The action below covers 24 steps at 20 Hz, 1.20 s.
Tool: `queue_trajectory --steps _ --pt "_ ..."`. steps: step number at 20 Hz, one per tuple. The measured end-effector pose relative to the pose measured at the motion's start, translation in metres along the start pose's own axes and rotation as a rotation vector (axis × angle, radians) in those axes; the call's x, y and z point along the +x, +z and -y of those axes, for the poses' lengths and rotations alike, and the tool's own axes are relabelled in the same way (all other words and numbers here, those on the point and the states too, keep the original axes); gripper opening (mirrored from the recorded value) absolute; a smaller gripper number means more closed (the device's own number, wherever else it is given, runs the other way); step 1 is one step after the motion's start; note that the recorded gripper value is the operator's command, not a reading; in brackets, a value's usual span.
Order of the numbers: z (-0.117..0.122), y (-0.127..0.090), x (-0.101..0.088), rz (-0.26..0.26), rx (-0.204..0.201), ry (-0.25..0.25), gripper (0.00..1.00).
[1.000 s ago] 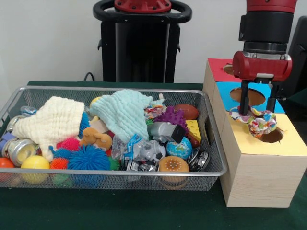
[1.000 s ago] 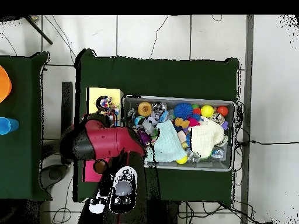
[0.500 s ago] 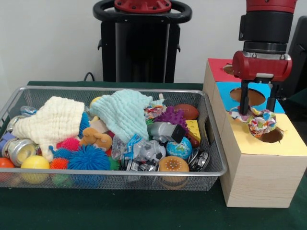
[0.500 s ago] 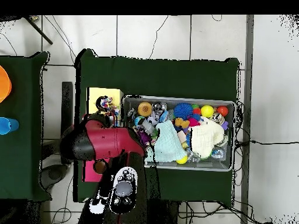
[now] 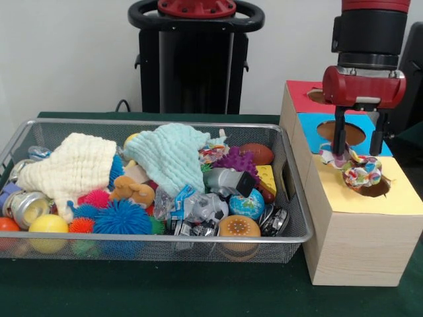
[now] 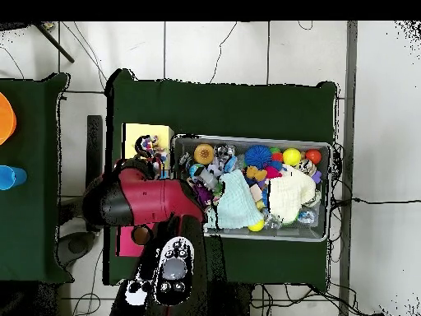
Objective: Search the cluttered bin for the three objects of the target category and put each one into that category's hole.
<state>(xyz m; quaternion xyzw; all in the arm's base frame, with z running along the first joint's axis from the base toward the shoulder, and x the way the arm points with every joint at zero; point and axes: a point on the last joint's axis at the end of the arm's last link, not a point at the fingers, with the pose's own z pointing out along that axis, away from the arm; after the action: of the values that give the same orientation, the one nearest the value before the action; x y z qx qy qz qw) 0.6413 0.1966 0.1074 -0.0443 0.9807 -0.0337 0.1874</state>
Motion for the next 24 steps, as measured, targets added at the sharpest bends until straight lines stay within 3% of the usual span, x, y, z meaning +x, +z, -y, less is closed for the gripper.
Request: queue_trajectory --steps 24 --pt "0.015 -0.027 -0.022 0.035 -0.008 0.059 1.0"
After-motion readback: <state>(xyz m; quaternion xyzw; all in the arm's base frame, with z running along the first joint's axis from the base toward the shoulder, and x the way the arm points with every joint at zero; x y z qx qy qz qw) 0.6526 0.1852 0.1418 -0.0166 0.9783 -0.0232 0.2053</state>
